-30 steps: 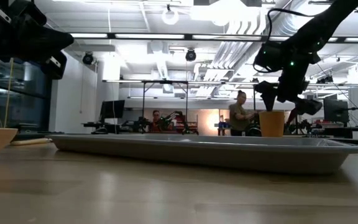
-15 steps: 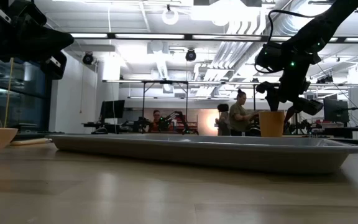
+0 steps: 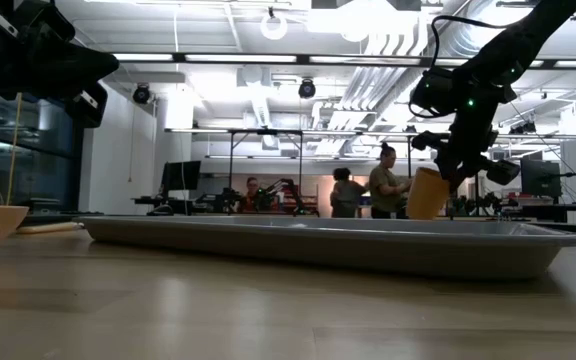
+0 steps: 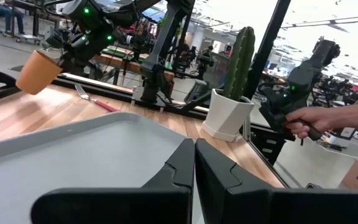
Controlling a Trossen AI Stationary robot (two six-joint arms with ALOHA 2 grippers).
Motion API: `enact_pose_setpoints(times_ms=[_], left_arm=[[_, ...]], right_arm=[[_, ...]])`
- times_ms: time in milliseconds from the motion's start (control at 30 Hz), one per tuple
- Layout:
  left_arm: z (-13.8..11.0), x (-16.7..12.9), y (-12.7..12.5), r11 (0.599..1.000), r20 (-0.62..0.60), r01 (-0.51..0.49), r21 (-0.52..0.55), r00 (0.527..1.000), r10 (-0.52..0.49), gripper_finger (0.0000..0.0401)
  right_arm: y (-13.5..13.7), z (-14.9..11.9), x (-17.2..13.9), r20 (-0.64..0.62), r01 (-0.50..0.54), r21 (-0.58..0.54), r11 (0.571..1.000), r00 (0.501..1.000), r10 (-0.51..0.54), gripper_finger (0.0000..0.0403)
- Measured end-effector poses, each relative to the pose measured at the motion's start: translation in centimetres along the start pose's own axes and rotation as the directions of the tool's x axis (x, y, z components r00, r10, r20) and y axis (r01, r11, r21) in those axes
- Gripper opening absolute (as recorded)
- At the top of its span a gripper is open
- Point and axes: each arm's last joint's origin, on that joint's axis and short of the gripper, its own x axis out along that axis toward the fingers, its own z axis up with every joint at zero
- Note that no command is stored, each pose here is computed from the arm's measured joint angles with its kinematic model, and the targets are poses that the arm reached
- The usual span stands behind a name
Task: Pick and place plate/cup/fork/spoon on tray
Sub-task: Put the yellow cup on the top right of the gray tray
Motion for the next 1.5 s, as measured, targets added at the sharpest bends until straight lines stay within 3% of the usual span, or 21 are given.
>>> enact_pose_setpoints(times_ms=[467,633,733,867,1067,1233,1367,1500], left_arm=[[0.0,0.0,0.0,1.0,0.0,0.0,0.0,1.0,0.0,0.0001],[0.0,0.0,0.0,1.0,0.0,0.0,0.0,1.0,0.0,0.0001],[0.0,0.0,0.0,1.0,0.0,0.0,0.0,1.0,0.0,0.0001],[0.0,0.0,0.0,1.0,0.0,0.0,0.0,1.0,0.0,0.0001],[0.0,0.0,0.0,1.0,0.0,0.0,0.0,1.0,0.0,0.0001],[0.0,0.0,0.0,1.0,0.0,0.0,0.0,1.0,0.0,0.0001],[0.0,0.0,0.0,1.0,0.0,0.0,0.0,1.0,0.0,0.0001],[0.0,0.0,0.0,1.0,0.0,0.0,0.0,1.0,0.0,0.0001]], right_arm=[[0.1,0.2,-0.5,-0.006,-0.02,-0.057,0.998,1.0,0.02,0.0002],[1.4,1.1,-3.5,0.073,-0.165,-0.126,0.978,0.982,0.175,0.0001],[2.8,2.3,-6.3,0.105,-0.277,-0.205,0.939,0.947,0.303,0.0001],[5.7,4.2,-10.8,0.065,-0.42,-0.401,0.814,0.873,0.483,0.0001],[9.3,5.4,-17.4,-0.146,-0.546,-0.653,0.525,0.771,0.619,0.0001],[10.0,5.0,-21.4,-0.321,-0.557,-0.756,0.344,0.773,0.547,0.0],[9.3,4.4,-23.2,-0.413,-0.549,-0.793,0.264,0.803,0.43,0.0],[8.2,2.9,-23.8,-0.521,-0.587,-0.785,0.2,0.799,0.3,0.0]])
